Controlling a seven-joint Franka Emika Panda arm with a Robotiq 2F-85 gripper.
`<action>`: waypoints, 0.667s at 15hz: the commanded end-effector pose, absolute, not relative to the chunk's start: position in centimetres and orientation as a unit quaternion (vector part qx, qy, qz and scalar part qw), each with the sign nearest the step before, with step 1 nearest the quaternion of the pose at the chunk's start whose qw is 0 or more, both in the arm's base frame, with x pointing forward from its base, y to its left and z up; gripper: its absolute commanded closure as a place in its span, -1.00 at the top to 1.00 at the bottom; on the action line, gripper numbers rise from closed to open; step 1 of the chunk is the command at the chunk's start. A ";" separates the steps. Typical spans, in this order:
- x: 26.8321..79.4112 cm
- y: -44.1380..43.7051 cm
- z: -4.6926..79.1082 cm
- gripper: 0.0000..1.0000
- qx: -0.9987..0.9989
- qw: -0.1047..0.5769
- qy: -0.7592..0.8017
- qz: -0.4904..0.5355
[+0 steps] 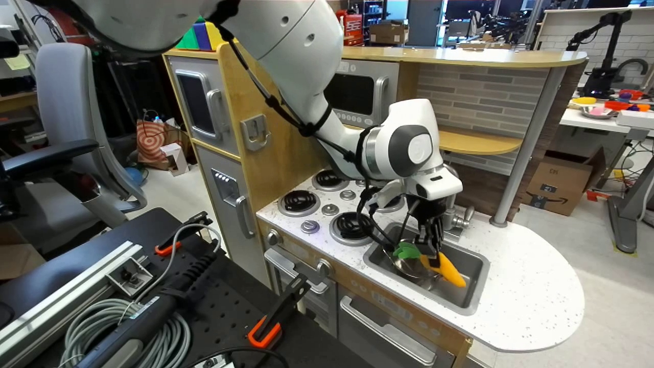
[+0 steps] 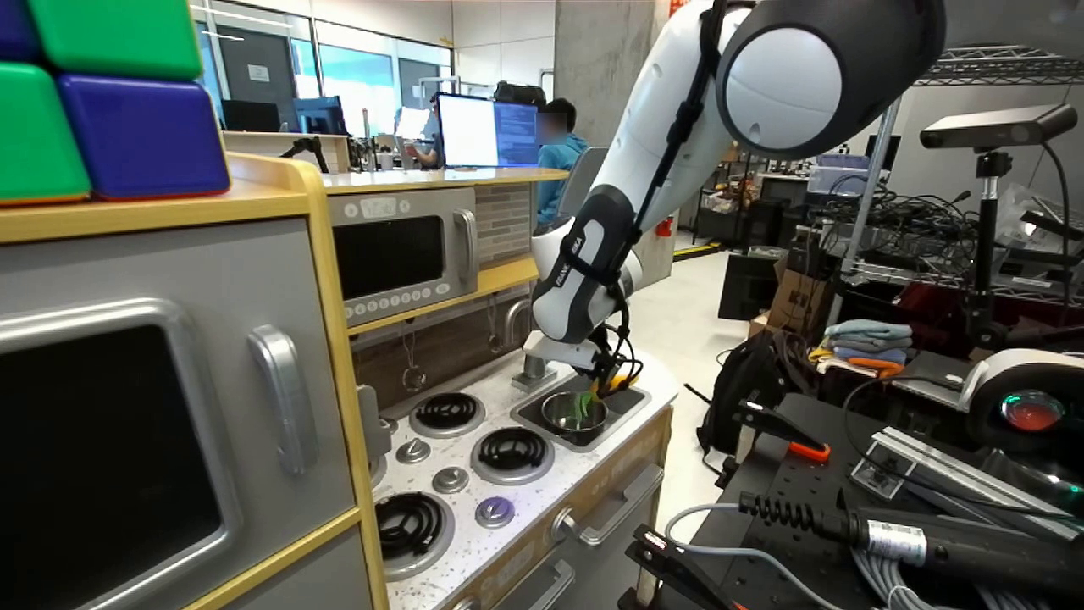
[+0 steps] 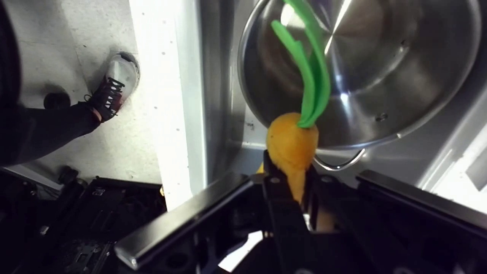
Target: Take the carrot and put it in the pot in the sink
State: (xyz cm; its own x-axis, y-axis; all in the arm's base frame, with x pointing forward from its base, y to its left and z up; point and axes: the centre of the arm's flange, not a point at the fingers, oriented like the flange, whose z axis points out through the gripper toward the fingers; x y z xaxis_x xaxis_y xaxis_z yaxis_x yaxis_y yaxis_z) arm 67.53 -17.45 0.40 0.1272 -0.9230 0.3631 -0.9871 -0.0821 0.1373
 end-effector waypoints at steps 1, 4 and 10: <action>67.9 -16.7 1.4 -0.26 0.725 0.141 -0.666 0.110; 68.7 -15.5 1.7 -0.77 0.728 0.116 -0.664 0.123; 68.6 -13.1 4.0 0.70 0.743 0.087 -0.655 0.107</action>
